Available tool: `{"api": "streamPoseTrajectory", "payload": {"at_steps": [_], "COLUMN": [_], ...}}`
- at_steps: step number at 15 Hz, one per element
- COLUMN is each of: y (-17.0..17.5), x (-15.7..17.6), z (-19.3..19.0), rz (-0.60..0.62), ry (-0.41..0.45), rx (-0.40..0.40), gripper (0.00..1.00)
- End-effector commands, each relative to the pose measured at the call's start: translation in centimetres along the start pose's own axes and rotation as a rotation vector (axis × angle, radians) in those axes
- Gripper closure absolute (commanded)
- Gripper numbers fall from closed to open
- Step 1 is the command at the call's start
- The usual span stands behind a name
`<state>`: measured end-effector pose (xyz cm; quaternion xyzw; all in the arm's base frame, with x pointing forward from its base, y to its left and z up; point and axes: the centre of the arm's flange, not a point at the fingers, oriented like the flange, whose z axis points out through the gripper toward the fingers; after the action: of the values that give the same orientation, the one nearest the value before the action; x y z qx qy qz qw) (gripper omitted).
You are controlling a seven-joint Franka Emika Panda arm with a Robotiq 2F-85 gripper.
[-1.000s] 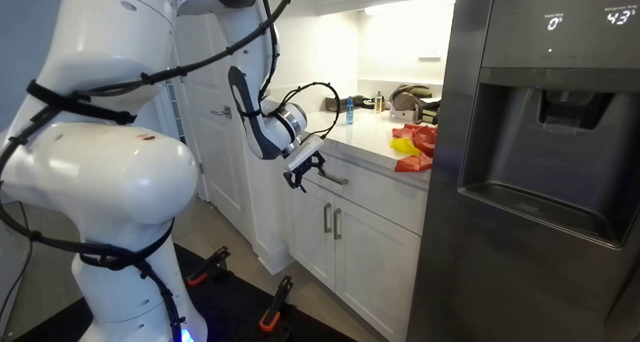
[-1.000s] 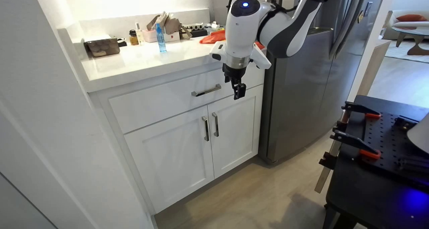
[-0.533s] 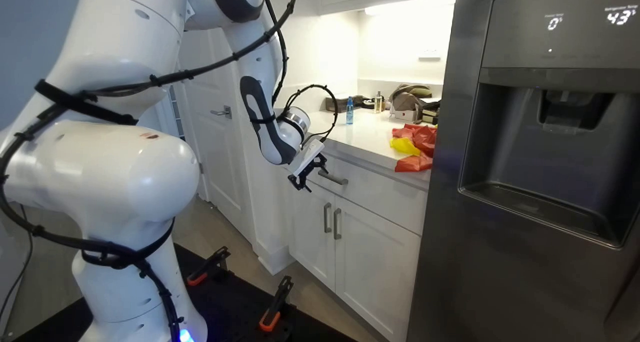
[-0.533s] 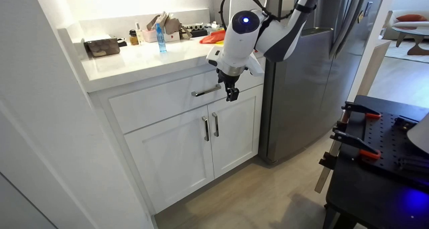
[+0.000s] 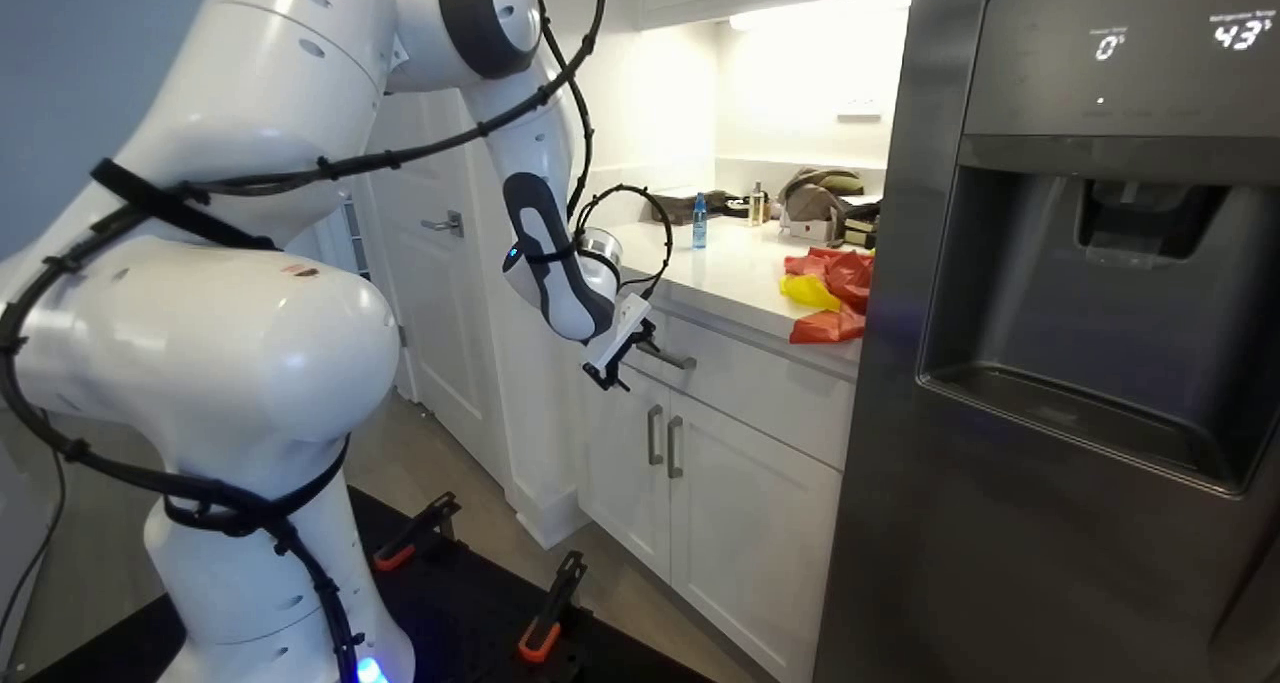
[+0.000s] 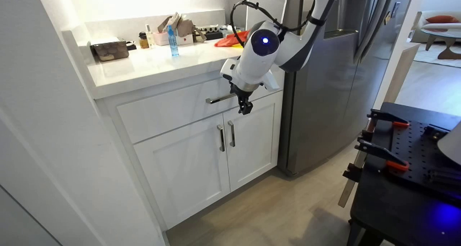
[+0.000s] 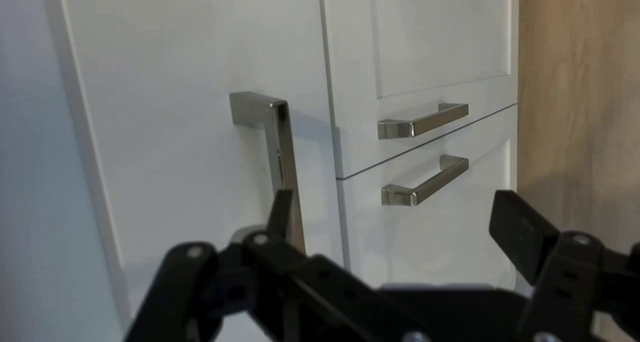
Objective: Open the top drawer, put all 3 bands inside and then close the drawer
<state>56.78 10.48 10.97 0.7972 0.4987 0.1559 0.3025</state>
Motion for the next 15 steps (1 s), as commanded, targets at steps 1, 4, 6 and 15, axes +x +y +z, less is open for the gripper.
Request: {"api": "streamPoseTrajectory", "payload": {"at_steps": [1, 4, 6, 15], "y": [0.0, 0.3, 0.6, 1.5], "x": [0.3, 0.3, 0.3, 0.2], "z": [1.5, 2.2, 2.7, 3.4], "rz": [0.009, 0.013, 0.019, 0.018], "ry": [0.017, 0.025, 0.026, 0.019], "rx": [-0.061, -0.096, -0.116, -0.150], "gripper": [0.00, 0.00, 0.00, 0.58]}}
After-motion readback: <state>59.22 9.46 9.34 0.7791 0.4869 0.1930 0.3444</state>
